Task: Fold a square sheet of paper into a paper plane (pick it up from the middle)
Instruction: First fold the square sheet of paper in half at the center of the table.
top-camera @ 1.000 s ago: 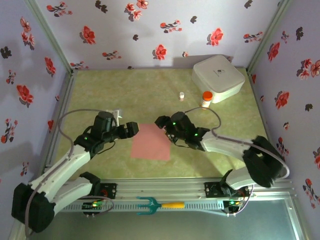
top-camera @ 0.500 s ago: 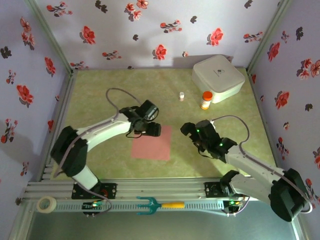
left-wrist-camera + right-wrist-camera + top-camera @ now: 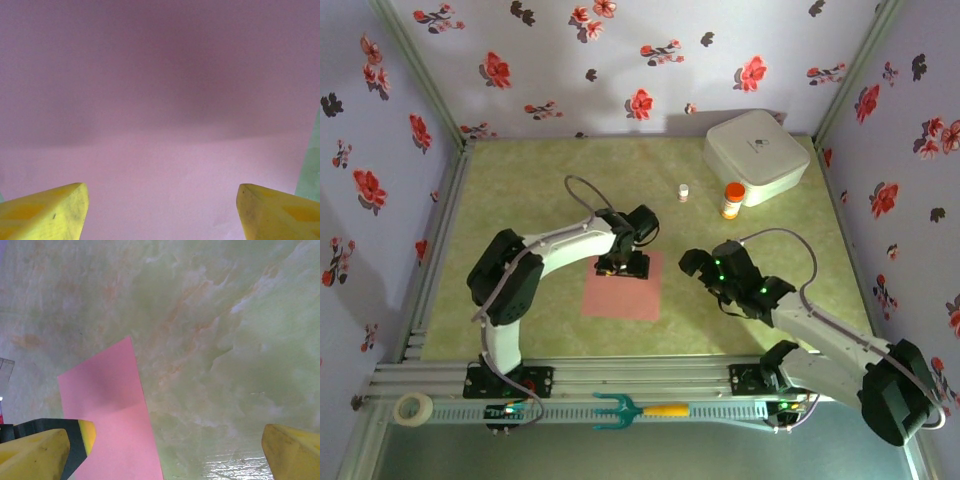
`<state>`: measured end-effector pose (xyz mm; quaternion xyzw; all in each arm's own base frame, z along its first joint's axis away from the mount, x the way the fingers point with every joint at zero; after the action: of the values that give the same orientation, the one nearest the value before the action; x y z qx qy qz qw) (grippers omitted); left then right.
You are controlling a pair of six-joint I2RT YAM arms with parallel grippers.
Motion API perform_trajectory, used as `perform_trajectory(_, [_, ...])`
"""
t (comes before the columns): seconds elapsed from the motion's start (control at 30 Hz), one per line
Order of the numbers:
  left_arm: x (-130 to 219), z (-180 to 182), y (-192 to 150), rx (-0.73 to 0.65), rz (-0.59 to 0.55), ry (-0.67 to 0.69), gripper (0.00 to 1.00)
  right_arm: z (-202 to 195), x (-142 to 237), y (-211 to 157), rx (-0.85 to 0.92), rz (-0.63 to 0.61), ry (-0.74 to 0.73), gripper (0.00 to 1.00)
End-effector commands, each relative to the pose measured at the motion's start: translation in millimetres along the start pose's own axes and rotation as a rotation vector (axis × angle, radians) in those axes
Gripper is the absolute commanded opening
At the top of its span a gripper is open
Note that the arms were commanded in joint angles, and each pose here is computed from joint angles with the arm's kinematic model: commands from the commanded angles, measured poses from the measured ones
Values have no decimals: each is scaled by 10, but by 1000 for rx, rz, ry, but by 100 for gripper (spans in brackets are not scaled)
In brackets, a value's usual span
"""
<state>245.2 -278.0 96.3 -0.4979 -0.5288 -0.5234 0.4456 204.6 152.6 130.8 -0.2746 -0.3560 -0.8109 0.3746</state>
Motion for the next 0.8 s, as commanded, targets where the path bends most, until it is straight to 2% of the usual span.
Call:
perform_trajectory(0.0, [-56, -14, -38, 24, 31, 41, 80, 31, 0, 19, 19, 14, 0, 99])
perform_trajectory(0.37, [-156, 15, 5, 37, 26, 70, 89, 54, -36, 10, 21, 34, -4, 99])
perform_trajectory(0.77, [-219, 71, 20, 49, 35, 66, 91, 66, -86, -3, 23, 58, -15, 99])
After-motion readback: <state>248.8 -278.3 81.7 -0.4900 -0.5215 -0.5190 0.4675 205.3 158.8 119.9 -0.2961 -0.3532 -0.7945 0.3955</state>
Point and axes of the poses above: each hand's point on the last joint's axis, 136 mm out from that joint toward the fingers, its own x axis back along the fingers, its own z axis along the line the jaws close on, y = z × x, the point moved 5 cm from there along x, back along the fingers, and after that the axes turned 6 degrees about x, right-handed, at the moved point
